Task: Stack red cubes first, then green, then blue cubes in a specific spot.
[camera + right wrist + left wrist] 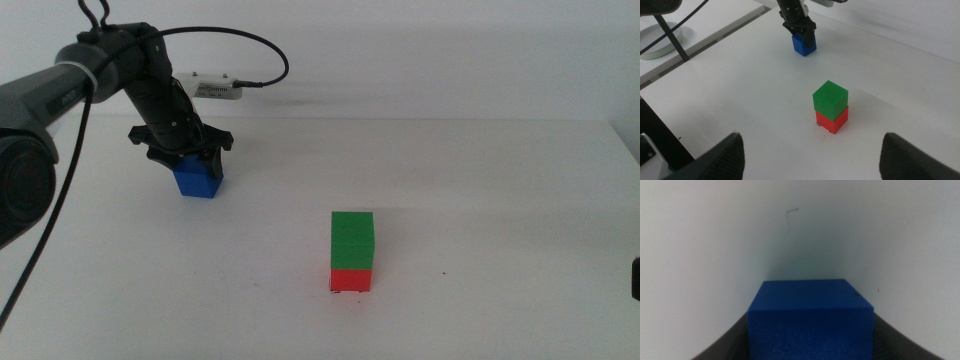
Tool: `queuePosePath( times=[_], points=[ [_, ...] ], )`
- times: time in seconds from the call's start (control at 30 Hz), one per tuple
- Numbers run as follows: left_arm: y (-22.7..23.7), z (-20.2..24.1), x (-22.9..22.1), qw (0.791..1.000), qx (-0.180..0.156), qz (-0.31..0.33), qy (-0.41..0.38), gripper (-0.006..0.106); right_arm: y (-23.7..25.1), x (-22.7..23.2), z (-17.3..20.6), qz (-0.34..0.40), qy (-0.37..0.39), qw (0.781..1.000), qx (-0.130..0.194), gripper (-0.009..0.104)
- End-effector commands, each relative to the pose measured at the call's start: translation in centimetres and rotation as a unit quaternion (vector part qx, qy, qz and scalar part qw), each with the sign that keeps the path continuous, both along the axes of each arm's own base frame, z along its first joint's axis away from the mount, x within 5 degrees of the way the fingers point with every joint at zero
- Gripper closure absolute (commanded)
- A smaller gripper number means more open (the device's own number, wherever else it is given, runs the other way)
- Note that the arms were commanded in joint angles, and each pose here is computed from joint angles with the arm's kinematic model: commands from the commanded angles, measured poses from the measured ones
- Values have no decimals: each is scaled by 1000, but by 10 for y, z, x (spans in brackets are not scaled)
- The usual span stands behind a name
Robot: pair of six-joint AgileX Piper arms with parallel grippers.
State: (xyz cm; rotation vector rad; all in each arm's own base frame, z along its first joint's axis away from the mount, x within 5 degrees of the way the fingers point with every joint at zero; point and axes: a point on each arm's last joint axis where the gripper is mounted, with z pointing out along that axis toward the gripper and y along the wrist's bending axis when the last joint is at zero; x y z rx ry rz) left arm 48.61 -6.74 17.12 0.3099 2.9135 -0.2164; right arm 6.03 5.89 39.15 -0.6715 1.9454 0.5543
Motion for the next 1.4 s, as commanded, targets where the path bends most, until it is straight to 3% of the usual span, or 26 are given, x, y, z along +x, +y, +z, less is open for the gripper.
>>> queuePosePath(
  times=[0.0, 0.1, 0.27, 0.4, 0.5, 0.57, 0.67, 0.9, 1.37],
  points=[
    [0, 20, -3, 1000, -16, 20, -6, 86, 0, 0, 0, 3, -9, 1000, -2, 10],
    [-5, 49, -20, 999, -14, 51, -5, 102, 0, 0, 0, 3, -9, 1000, -2, 10],
    [-32, 89, -84, 994, 3, 94, -46, 102, 0, 0, 0, 3, -9, 1000, -2, 10],
    [-75, 129, -155, 986, -10, 157, -44, 102, 0, 0, 0, 3, -9, 1000, -2, 10],
    [-110, 152, -190, 987, 27, 141, -78, 102, 0, 0, 0, 3, -9, 1000, -2, 10],
    [-133, 161, -202, 987, 22, 138, -83, 102, 0, 0, 0, 3, -9, 1000, -2, 10],
    [-169, 169, -210, 989, -2, 112, -95, 102, 0, 0, 0, 3, -9, 1000, -2, 10],
    [-216, 144, -193, 993, -11, 100, -69, 102, 0, 0, 0, 3, -9, 1000, -2, 10],
    [-229, 111, -180, 993, 5, 115, -37, 102, 0, 0, 0, 3, -9, 1000, -2, 10]
  ],
)
